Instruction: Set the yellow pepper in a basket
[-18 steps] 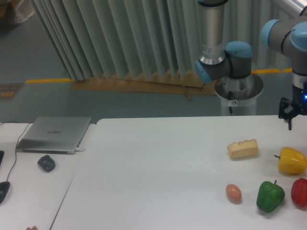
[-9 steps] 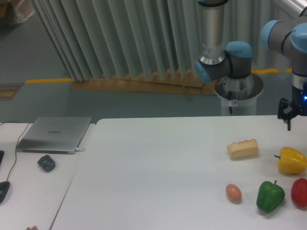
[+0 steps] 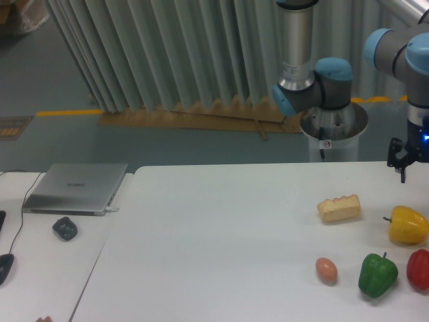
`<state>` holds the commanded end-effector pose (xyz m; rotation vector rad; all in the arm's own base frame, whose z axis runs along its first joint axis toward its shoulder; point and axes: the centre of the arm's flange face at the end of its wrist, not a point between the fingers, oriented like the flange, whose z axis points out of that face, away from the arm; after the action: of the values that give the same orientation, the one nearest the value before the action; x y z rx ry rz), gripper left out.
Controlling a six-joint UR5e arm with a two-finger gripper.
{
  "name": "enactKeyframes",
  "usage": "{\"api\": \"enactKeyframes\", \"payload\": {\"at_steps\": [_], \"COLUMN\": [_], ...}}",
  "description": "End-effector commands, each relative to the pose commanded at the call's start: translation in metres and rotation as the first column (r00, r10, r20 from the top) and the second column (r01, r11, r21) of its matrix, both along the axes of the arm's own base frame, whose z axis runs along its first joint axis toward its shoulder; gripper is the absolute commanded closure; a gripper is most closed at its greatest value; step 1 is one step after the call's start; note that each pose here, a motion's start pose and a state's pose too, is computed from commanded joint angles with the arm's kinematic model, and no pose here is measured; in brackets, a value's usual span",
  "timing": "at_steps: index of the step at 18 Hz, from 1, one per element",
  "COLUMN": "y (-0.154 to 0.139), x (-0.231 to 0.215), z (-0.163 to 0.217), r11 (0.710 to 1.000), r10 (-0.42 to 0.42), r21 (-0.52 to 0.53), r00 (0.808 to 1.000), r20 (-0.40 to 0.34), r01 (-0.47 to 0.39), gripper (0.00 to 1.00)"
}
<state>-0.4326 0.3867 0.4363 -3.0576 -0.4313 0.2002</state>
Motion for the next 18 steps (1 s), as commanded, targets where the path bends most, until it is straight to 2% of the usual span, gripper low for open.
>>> {"api": "enactKeyframes", "payload": {"at_steps": [4, 7, 9, 11, 12, 13, 14, 16, 18], "y": [-0.001, 0.010, 0.027, 0.023, 0.024, 0.029, 0.033, 0.043, 0.046], "x": [-0.001, -0.006, 0.004, 0.004, 0.004, 0.003, 0.006, 0.014, 0.015], "z": [-0.004, -0.022, -0.034, -0.053, -0.060, -0.068, -0.070, -0.073, -0.076], "r11": [1.000, 0.999, 0.994, 0.984, 0.979, 0.965, 0.944, 0.859, 0.794], "r10": [0.005, -0.004, -0.041, -0.054, -0.089, -0.158, -0.246, -0.457, -0.558], "r21": [-0.003, -0.043, -0.104, -0.168, -0.183, -0.202, -0.210, -0.203, -0.196], "r00": [1.000, 1.000, 0.999, 0.998, 0.996, 0.986, 0.967, 0.882, 0.818], "r20": [0.005, 0.016, 0.005, 0.013, 0.026, 0.047, 0.066, 0.113, 0.139], "r01": [-0.005, 0.004, 0.041, 0.056, 0.093, 0.165, 0.255, 0.470, 0.575], "gripper": [0.00, 0.00, 0.00, 0.00, 0.00, 0.00, 0.00, 0.00, 0.00]}}
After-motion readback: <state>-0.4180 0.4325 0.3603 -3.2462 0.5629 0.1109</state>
